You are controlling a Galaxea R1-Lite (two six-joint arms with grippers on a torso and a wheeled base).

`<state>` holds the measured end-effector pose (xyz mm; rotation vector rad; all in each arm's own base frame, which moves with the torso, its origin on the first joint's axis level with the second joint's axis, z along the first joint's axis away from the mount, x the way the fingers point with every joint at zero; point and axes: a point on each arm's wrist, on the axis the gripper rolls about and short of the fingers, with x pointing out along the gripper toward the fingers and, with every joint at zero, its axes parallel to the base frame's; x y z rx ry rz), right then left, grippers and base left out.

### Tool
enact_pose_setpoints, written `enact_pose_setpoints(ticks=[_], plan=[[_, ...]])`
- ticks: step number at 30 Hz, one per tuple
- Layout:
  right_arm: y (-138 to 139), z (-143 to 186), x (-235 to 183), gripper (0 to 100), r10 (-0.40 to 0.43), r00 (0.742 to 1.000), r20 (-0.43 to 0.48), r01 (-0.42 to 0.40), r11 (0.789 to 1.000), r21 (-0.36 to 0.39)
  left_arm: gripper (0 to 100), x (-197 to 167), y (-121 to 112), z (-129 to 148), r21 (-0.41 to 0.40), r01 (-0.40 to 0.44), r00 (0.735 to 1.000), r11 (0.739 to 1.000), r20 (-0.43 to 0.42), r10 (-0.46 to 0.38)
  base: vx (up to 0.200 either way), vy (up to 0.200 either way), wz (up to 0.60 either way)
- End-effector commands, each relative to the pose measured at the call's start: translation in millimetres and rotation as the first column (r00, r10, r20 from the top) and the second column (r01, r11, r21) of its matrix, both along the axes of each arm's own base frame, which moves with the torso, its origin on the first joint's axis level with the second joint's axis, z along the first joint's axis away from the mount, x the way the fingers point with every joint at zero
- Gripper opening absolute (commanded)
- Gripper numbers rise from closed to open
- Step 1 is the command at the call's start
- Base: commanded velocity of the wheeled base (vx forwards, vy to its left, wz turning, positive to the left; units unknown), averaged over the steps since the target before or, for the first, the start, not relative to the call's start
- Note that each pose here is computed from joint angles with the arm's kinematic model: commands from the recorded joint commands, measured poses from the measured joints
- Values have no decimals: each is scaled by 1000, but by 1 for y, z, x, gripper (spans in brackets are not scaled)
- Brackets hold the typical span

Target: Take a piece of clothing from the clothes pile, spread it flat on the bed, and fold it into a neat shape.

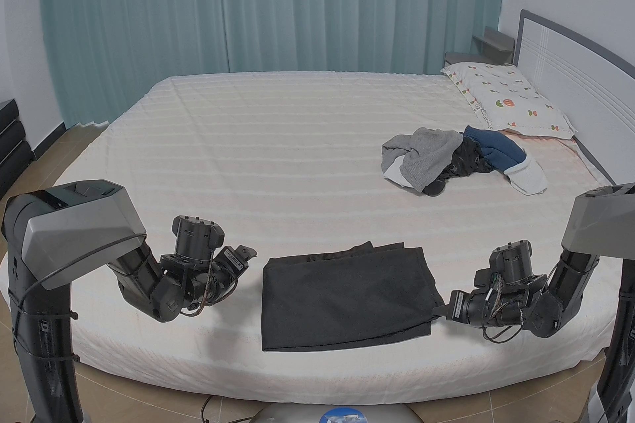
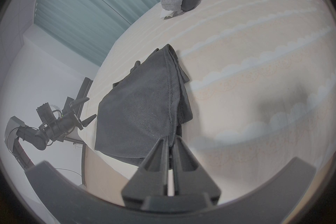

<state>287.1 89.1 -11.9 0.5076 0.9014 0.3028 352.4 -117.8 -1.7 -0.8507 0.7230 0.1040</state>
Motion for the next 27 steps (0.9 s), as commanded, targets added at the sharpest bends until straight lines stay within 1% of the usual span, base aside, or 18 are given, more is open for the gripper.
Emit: enact_pose_setpoints(ticks=[1,6,8,9,12,18,27], plan=[[0,3,0,100,2,1000,5,-2,1000,0,100,-1,-1,1,0,3,1000,1000,0,-3,0,0,0],[-2,20,0,100,-7,999,44,6,1000,10,100,-3,-2,2,1,9,1000,1000,1,-9,0,0,0],[-6,23,2,100,-19,998,54,18,1000,15,100,-3,-2,2,-1,11,1000,1000,0,-11,0,0,0],[-11,25,9,100,-45,996,72,43,999,25,100,-5,-3,1,-11,29,1000,1000,-6,-29,0,0,0],[-18,25,17,100,-76,994,78,74,997,29,100,-5,-4,3,-17,36,999,999,-3,-36,0,0,0],[-24,20,27,100,-103,992,77,100,994,34,100,-5,-9,2,-16,52,999,999,-3,-52,-200,0,0],[-26,16,35,100,-114,990,81,112,993,39,100,0,-14,6,-25,65,998,998,16,-65,0,0,0]])
